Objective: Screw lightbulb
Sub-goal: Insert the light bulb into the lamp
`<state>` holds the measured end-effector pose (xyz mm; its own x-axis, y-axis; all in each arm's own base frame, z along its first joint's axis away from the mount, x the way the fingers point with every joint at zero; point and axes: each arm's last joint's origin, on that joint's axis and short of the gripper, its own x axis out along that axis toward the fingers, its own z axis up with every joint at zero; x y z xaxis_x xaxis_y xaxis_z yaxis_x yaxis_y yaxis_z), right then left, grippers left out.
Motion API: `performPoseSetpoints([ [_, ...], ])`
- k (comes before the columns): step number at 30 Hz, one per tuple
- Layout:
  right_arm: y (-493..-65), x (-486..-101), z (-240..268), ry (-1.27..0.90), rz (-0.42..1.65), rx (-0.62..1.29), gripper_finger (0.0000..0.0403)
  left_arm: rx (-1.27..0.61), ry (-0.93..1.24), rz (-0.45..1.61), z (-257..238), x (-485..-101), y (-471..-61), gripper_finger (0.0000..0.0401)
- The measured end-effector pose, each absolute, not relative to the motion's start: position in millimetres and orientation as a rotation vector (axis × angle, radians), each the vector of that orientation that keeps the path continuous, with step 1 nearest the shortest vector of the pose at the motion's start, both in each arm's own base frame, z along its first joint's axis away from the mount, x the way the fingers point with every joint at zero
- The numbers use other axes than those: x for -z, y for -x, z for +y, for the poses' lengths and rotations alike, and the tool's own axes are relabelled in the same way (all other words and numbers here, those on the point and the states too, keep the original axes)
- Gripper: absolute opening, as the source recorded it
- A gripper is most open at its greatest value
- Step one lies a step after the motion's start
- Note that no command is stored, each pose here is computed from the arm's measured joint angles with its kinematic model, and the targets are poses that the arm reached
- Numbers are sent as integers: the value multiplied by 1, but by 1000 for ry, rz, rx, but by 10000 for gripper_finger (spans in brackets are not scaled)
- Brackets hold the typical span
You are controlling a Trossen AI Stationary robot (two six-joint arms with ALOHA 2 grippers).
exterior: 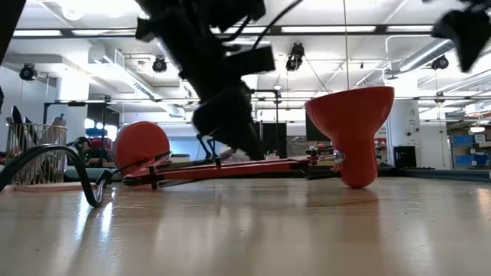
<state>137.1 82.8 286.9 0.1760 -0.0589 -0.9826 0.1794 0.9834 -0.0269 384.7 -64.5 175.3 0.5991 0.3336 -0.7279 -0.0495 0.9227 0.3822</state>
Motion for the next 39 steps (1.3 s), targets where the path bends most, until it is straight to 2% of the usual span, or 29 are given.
performPoseSetpoints([
  [4,-138,-273,85,-114,1579,134,342,-293,-352,847,-85,-196,-389,277],
  [10,-150,-245,80,-97,1764,103,345,-355,-347,735,-125,-213,-385,277],
  [22,-166,-188,52,-21,2065,129,343,-380,-283,804,-166,-206,-350,277],
  [30,-166,-179,53,-4,2133,112,319,-392,-162,761,-182,-210,-342,274],
  [34,-166,-179,53,-11,2131,123,308,-355,-95,695,-201,-232,-343,269],
  [39,-167,-178,53,-11,2127,121,295,-393,-78,520,-208,-286,-357,264],
])
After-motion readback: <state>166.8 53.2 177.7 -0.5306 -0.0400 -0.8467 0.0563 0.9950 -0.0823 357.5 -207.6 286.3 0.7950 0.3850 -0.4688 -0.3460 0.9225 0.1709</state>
